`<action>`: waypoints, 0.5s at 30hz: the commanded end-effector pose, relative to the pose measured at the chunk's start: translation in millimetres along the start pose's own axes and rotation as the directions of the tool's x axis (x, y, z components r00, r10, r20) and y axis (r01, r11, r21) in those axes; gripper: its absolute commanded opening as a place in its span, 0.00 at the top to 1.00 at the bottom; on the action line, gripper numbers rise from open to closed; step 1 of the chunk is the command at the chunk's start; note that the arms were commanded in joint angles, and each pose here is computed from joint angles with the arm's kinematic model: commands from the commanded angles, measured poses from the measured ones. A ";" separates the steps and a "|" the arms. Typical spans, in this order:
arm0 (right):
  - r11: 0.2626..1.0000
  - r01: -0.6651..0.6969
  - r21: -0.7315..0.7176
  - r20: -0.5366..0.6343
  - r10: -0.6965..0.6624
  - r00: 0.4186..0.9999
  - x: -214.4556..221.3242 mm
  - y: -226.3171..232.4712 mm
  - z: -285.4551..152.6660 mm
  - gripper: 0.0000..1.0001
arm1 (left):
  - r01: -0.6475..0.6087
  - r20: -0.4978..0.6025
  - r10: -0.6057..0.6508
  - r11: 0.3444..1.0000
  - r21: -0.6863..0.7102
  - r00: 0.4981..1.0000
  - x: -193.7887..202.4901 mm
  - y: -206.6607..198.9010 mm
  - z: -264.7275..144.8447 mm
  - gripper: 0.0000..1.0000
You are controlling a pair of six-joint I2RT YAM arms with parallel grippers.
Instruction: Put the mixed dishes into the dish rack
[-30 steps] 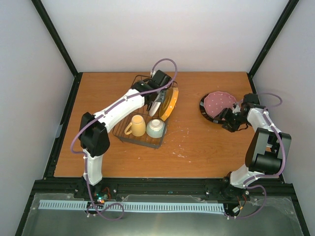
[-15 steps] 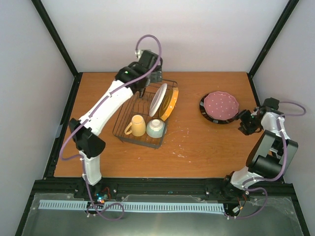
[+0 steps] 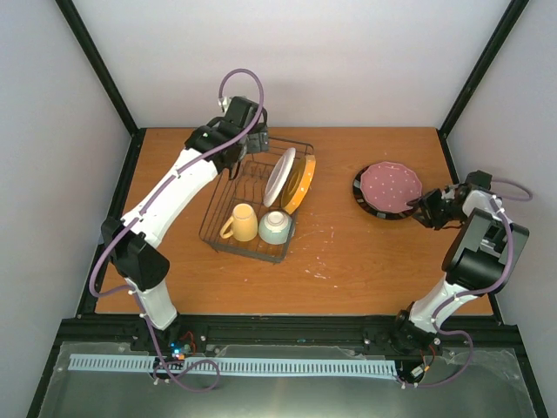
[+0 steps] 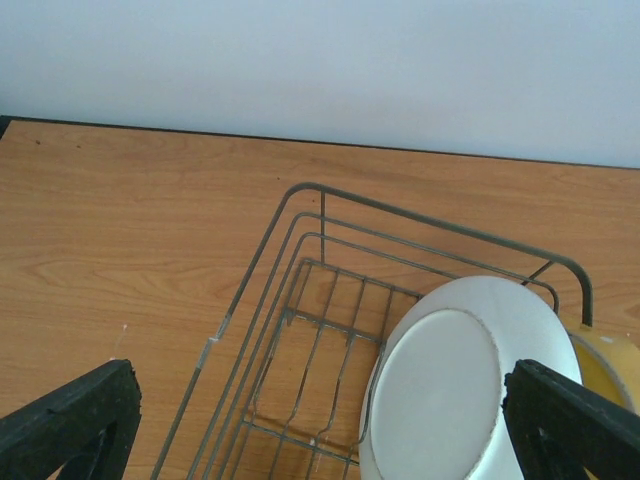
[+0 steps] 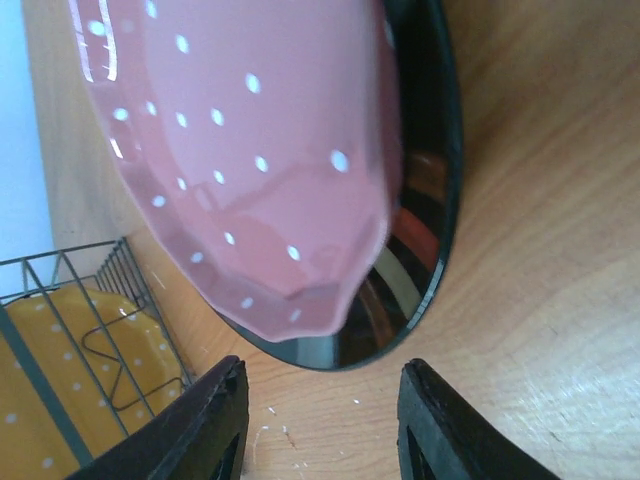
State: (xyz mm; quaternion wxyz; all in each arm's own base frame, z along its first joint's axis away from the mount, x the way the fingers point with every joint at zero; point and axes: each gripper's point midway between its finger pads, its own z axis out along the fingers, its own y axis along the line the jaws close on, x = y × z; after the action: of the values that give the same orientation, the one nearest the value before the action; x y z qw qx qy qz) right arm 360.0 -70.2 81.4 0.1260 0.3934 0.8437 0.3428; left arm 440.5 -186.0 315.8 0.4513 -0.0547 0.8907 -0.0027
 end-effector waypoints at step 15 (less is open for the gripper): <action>1.000 0.017 0.014 0.021 -0.017 1.000 -29.7 6.2 4.8 0.58 | 0.006 0.045 -0.008 0.999 0.039 0.999 -7.4 -1.5 4.5 0.00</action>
State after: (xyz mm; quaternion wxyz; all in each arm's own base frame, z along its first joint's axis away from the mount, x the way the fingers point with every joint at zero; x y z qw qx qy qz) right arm 381.9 -82.4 82.0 0.1327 0.3921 0.8435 0.3422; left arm 446.2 -188.9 300.5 0.4488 -0.0484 0.8923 -0.0073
